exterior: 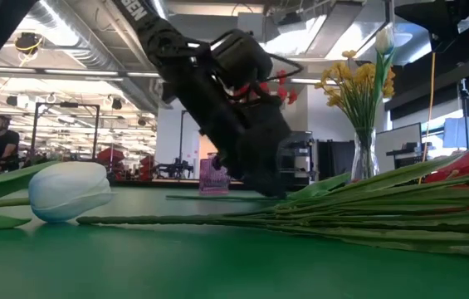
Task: Sort flowers into vase by color
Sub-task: Put the top pink flower into the pink vase
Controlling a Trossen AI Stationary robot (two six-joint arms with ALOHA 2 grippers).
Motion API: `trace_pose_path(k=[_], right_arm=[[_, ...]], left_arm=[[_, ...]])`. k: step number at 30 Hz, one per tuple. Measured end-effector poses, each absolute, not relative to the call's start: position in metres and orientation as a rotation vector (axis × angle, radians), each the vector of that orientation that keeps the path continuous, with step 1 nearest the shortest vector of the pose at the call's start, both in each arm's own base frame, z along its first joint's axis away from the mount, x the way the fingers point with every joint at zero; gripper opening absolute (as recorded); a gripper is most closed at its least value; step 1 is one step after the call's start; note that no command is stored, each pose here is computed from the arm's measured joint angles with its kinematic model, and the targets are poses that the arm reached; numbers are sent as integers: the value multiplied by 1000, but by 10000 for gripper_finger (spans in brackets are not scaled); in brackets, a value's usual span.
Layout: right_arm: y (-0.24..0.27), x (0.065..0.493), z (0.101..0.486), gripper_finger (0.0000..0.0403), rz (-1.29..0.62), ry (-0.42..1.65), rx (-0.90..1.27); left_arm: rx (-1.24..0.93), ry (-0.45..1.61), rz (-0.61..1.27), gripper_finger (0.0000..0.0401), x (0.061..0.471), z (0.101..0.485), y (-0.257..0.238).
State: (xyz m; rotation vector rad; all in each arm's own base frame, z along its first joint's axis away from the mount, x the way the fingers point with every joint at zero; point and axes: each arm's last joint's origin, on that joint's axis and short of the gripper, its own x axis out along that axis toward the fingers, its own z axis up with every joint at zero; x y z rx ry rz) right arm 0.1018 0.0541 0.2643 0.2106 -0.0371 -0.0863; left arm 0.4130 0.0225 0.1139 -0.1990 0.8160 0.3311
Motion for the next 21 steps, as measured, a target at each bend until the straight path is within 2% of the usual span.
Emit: trace_pose_path(k=[5,10,16,21], right_arm=[[54,102,264,241,-87,-37,210],[54,102,264,241,-87,-37,210],[54,102,264,241,-87,-36,210],[54,102,264,241,-87,-36,210]], left_arm=[[-181,885,372,170,407,111,25],[-141,943,369,144,403,109,21],[-110,967,346,85,402,108,12],[-95,995,333,15,400,107,6]])
